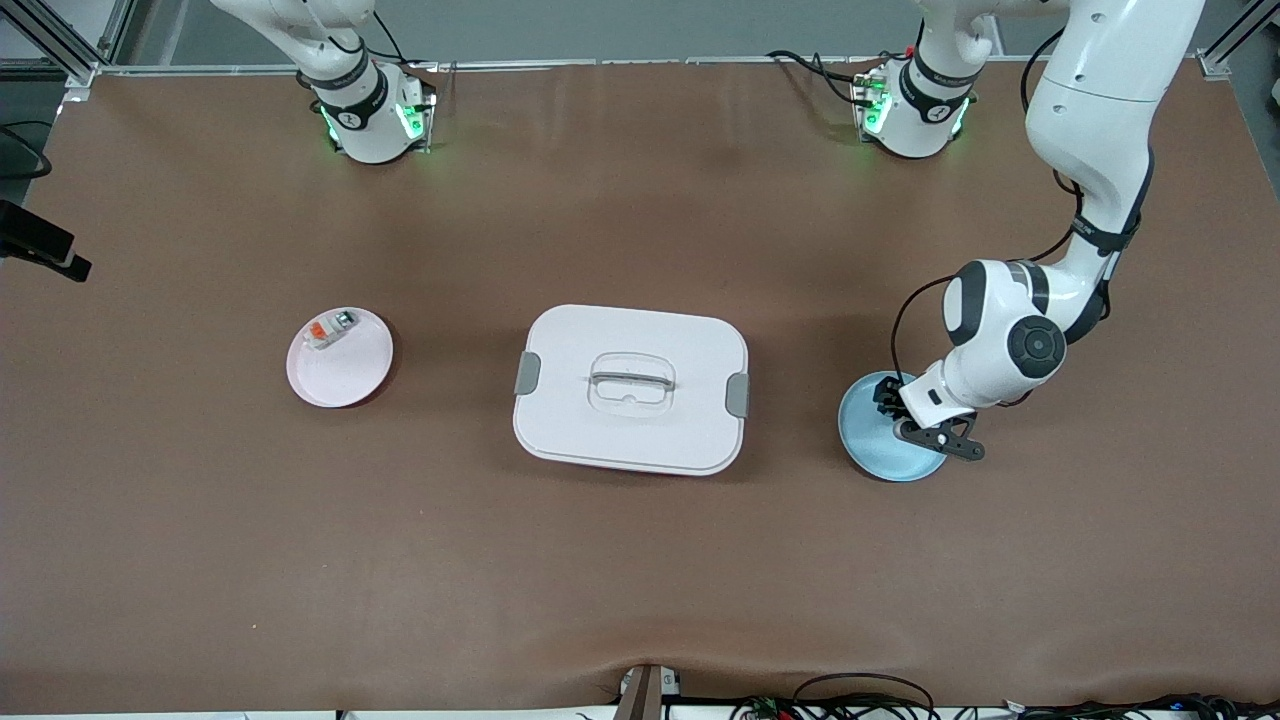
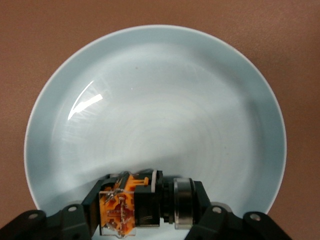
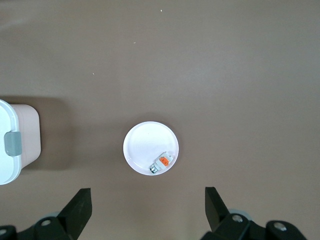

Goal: Transfer orange switch to right arm and place
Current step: 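Close the left gripper on the orange switch, then lift the orange switch and carry it above the white box, then reach the right gripper to the switch held by the left gripper, then close the right gripper on the switch and open the left gripper, then carry the switch to the white plate while the left gripper withdraws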

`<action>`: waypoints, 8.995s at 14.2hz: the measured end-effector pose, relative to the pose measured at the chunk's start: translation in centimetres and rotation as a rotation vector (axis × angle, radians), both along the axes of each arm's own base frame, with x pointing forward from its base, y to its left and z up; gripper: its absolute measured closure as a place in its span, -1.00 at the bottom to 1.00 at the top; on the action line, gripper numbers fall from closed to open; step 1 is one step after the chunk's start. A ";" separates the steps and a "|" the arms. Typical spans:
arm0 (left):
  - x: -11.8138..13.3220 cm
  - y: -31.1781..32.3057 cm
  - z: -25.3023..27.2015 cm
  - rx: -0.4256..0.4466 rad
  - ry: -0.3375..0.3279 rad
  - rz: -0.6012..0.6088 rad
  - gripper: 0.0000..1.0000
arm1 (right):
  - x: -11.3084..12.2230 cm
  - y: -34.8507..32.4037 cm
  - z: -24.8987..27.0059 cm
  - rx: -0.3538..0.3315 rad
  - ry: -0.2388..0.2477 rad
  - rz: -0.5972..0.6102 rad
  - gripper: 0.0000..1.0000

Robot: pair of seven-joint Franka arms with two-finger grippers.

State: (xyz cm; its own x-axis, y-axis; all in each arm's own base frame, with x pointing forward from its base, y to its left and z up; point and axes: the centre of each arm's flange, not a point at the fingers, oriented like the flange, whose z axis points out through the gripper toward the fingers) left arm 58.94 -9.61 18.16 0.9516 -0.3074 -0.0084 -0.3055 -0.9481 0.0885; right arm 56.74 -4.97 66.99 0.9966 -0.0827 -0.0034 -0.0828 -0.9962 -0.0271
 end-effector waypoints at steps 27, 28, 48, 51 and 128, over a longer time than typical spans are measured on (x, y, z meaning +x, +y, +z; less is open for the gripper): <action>-0.9 -0.8 26.5 -0.071 0.281 0.658 -0.44 | 0.1 3.9 -1.1 0.001 0.046 0.070 -1.00; -0.6 -1.1 27.5 -0.091 0.294 0.735 -0.44 | 0.1 3.9 -1.1 0.001 0.045 0.070 -1.00; -2.8 -21.4 33.7 -0.252 0.532 1.677 -0.44 | -0.1 4.0 -3.1 0.002 0.053 0.071 -1.00; -3.4 -24.8 33.2 -0.274 0.557 1.746 -0.44 | -0.1 3.7 -3.3 0.002 0.058 0.066 -1.00; -5.5 -35.2 33.9 -0.434 0.608 1.778 -1.00 | -3.1 38.3 -16.4 0.359 -0.174 0.385 0.26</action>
